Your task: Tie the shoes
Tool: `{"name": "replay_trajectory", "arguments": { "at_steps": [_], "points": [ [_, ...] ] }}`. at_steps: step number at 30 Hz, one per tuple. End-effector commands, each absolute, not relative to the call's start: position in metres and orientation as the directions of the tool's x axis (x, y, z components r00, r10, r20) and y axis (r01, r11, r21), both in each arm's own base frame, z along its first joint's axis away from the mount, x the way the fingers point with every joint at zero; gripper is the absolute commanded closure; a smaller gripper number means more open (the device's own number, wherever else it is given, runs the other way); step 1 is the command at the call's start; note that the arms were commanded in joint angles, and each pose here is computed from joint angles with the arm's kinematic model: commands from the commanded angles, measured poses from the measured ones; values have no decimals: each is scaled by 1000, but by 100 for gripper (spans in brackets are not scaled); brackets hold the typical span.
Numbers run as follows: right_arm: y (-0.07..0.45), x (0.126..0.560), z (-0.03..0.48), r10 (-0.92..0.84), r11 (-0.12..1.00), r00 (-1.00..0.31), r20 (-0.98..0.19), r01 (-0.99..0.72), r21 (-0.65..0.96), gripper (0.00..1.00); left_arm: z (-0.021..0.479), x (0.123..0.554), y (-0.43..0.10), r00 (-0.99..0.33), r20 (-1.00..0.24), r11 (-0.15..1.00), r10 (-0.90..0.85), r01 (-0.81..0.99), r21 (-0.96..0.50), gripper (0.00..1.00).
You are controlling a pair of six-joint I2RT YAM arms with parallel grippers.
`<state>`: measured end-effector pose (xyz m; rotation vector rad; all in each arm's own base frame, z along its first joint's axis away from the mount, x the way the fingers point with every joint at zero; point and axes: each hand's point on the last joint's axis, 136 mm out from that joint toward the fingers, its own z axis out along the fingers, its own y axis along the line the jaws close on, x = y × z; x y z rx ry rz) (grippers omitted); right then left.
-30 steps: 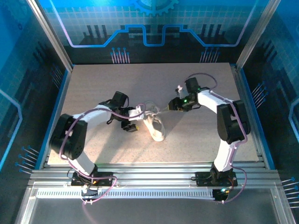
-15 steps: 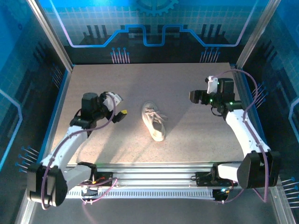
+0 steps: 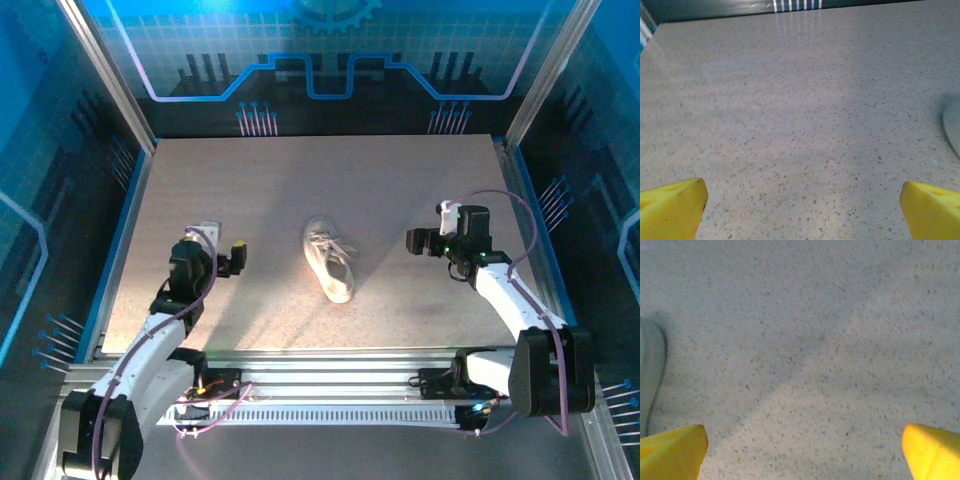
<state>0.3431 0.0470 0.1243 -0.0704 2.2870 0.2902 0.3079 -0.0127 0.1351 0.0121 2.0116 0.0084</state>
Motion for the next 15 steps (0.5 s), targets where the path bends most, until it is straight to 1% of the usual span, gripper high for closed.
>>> {"name": "replay_trajectory", "arguments": {
  "at_steps": [1, 4, 7, 9, 11, 13, 15],
  "points": [
    [49, 354, 138, 57, 967, -611, -789, -162, 195, 0, 128, 307, 12, -386, -914, 986, -123, -154, -67, 1],
    [46, 351, 129, 7, 973, -595, -803, -180, 142, 0, 118, 304, 23, -371, -918, 978, -140, -195, -70, 1],
    [36, 353, 122, -38, 981, -536, -843, -182, 72, 0, 124, 315, 14, -328, -936, 989, -130, -108, -100, 1],
    [28, 359, 121, -18, 988, -494, -869, -144, 61, 0, 125, 327, 8, -313, -939, 990, -140, -60, -127, 1],
    [21, 368, 118, 5, 991, -446, -895, -115, 63, 0, 125, 345, -1, -319, -941, 992, -118, 1, -124, 1],
    [17, 378, 116, 11, 993, -398, -917, -103, 57, 0, 123, 363, -7, -302, -948, 992, -100, 49, -120, 1],
    [17, 388, 119, 6, 992, -375, -927, -115, 53, 0, 125, 381, -8, -264, -958, 989, -115, 58, -135, 0]
  ]
}}
